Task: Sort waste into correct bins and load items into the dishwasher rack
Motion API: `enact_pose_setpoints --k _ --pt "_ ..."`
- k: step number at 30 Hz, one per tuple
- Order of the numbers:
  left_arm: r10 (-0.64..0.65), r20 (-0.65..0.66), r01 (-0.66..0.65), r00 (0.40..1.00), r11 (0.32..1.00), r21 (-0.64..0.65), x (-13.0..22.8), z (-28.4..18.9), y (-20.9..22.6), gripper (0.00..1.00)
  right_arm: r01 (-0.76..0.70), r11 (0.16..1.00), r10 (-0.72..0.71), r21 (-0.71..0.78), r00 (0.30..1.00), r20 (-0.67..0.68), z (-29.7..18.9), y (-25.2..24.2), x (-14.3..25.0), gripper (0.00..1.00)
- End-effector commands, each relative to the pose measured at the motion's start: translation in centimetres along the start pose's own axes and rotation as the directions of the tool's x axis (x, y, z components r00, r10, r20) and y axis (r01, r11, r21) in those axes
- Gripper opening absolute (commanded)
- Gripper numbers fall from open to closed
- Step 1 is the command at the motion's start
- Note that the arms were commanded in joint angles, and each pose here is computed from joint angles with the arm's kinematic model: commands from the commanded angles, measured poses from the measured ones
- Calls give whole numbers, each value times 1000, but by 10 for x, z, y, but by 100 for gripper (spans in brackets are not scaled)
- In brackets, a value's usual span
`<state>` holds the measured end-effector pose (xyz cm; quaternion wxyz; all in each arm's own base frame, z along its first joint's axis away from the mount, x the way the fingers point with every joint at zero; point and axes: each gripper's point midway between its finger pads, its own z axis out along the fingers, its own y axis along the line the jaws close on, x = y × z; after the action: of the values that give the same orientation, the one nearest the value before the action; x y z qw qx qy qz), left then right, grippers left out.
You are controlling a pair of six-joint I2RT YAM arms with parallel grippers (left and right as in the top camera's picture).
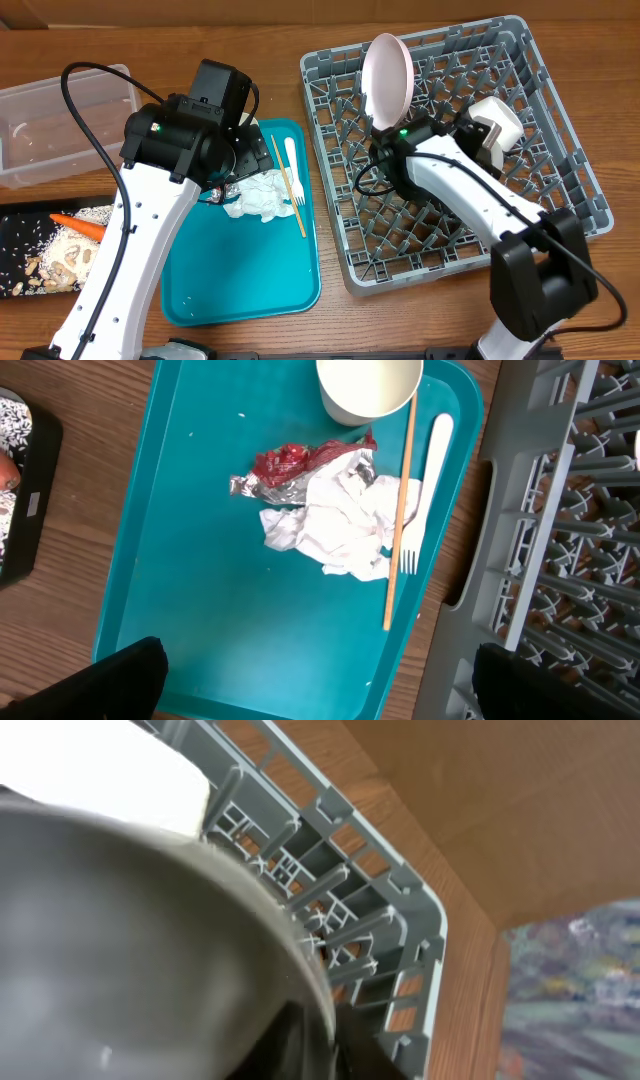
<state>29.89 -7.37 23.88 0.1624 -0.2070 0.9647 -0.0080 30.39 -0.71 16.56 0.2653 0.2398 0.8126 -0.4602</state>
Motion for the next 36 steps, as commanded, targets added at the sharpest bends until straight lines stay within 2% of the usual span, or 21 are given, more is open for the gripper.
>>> enact_pose_setpoints --k 1,6,8,10,12,15,17,22,26,31,33,36 --pt "11 3 -11 1000 1000 -12 -3 3 2 100 -7 1000 7 -2 1000 -17 -4 0 -4 48" --pt "8 16 -8 1000 1000 0 -6 3 -1 100 -58 991 44 -117 992 -120 -30 5 -26 50" --pt "9 14 -9 1000 1000 -2 -6 3 -1 100 -64 978 31 -197 986 -166 -44 10 -37 50" --pt "9 10 -9 1000 1000 -5 -5 3 0 100 -74 952 7 -297 975 -223 -61 16 -45 54" --pt "10 7 -10 1000 1000 -8 -4 3 1 100 -68 892 -71 -447 955 -288 -84 24 -53 57" --pt "18 5 -18 1000 1000 -10 -3 3 1 100 49 749 -284 -660 925 -254 -111 36 -56 75" --pt "18 5 -18 1000 1000 -10 -3 3 1 99 129 666 -394 -735 897 -200 -118 41 -52 84" --pt "19 -2 -19 1000 1000 -15 -2 3 3 100 115 672 -413 -731 878 -242 -97 49 -44 93" --pt "20 -7 -21 1000 1000 -20 -1 3 4 100 -11 716 -323 -698 881 -346 -73 59 -45 92" --pt "32 -9 -32 999 999 -22 0 3 4 100 -147 679 -311 -719 830 -463 -51 74 -36 80" --pt "31 -8 -32 999 999 -21 0 3 4 100 -138 679 -327 -721 822 -466 -44 75 -31 76" --pt "31 -6 -31 1000 999 -19 -1 3 3 100 -83 655 -390 -751 815 -430 -41 80 -20 75"
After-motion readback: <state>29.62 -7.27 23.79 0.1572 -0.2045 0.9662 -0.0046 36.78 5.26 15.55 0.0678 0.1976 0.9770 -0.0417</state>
